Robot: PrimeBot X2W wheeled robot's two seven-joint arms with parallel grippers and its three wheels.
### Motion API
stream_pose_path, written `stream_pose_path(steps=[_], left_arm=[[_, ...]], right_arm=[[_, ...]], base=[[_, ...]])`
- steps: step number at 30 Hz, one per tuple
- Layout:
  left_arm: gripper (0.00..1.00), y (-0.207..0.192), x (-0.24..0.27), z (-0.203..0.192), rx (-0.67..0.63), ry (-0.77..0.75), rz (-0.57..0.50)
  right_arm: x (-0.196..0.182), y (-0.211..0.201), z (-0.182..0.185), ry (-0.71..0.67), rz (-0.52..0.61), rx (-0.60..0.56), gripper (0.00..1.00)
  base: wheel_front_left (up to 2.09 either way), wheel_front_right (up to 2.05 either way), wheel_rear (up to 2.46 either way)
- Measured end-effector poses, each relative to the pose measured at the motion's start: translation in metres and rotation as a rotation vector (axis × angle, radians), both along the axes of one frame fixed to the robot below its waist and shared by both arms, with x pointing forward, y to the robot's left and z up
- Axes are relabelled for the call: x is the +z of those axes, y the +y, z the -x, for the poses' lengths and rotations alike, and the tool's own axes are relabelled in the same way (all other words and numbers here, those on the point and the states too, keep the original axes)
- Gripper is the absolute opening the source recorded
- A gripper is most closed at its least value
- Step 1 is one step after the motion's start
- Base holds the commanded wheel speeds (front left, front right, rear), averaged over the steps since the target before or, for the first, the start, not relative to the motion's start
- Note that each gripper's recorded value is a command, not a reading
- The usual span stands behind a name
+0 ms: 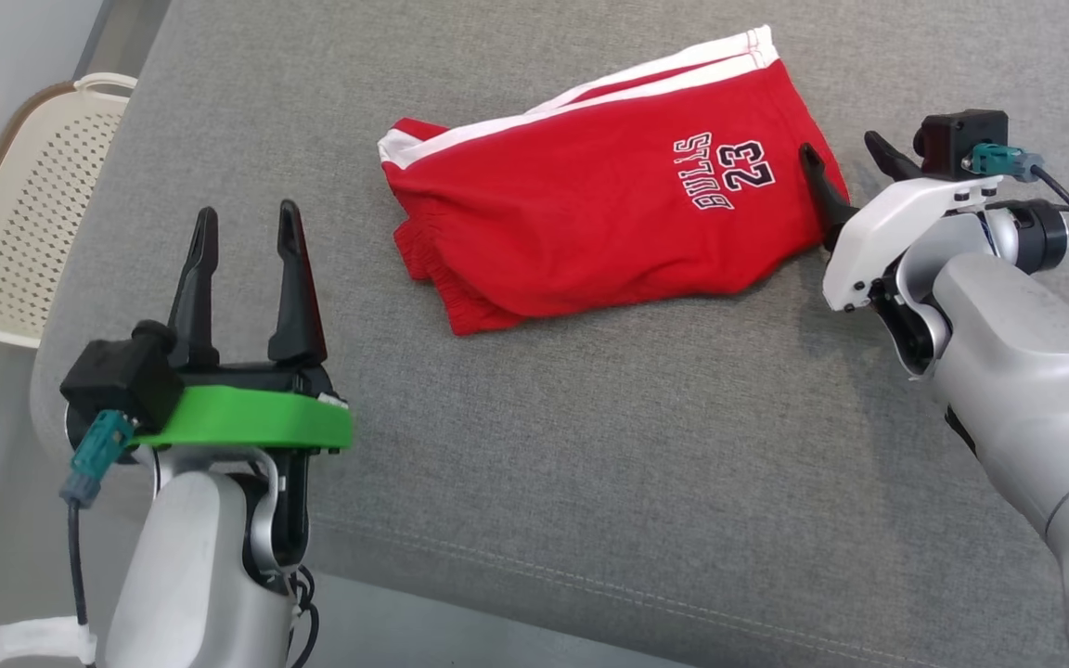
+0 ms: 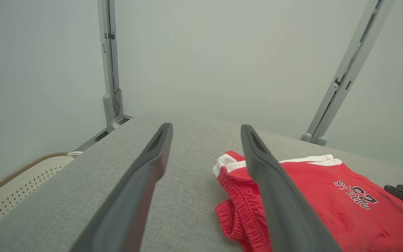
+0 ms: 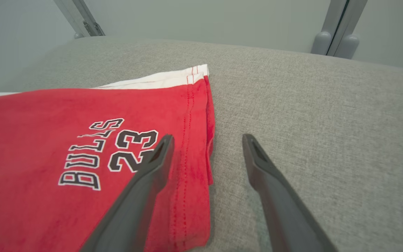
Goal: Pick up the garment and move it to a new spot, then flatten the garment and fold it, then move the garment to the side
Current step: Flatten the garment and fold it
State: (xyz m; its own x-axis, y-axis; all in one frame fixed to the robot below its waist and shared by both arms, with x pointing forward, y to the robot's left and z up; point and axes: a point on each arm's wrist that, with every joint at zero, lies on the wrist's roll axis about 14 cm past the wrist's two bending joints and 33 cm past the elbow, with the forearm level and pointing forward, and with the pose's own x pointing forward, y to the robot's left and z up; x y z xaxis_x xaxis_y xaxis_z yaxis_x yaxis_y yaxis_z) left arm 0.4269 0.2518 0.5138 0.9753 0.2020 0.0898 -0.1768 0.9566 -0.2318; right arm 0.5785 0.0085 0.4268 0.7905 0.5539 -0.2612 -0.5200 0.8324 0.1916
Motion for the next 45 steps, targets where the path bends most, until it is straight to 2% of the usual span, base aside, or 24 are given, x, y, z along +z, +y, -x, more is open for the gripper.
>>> stream_pose_path(steps=[18, 19, 20, 21, 22, 28, 34, 45], left_arm=[[1.00, 0.027, -0.011, 0.054, 0.127, 0.059, -0.033], [1.00, 0.028, -0.012, 0.056, 0.131, 0.062, -0.031], [1.00, 0.029, -0.013, 0.057, 0.134, 0.065, -0.030], [1.00, 0.029, -0.013, 0.057, 0.136, 0.066, -0.029], [1.00, 0.029, -0.013, 0.057, 0.137, 0.066, -0.029], [1.00, 0.030, -0.013, 0.057, 0.143, 0.064, -0.023], [1.00, 0.026, -0.013, 0.058, 0.132, 0.058, -0.013], [1.00, 0.009, -0.010, 0.063, 0.082, 0.040, 0.003]], right_arm=[[-0.030, 0.020, 0.002, 0.149, 0.053, 0.013, 1.00], [-0.031, 0.021, 0.002, 0.156, 0.052, 0.015, 0.95], [-0.031, 0.023, 0.002, 0.157, 0.053, 0.017, 0.46], [-0.032, 0.024, 0.003, 0.158, 0.054, 0.021, 0.27], [-0.033, 0.024, 0.003, 0.157, 0.055, 0.023, 0.00], [-0.025, 0.026, 0.004, 0.122, 0.042, 0.030, 0.00], [-0.006, 0.027, 0.014, 0.080, -0.019, 0.031, 0.00], [0.012, 0.011, 0.056, 0.090, -0.147, 0.003, 0.00]], base=[[0.00, 0.00, 0.00], [0.00, 0.00, 0.00], [0.00, 0.00, 0.00], [0.00, 0.00, 0.00], [0.00, 0.00, 0.00], [0.00, 0.00, 0.00], [0.00, 0.00, 0.00], [0.00, 0.00, 0.00]])
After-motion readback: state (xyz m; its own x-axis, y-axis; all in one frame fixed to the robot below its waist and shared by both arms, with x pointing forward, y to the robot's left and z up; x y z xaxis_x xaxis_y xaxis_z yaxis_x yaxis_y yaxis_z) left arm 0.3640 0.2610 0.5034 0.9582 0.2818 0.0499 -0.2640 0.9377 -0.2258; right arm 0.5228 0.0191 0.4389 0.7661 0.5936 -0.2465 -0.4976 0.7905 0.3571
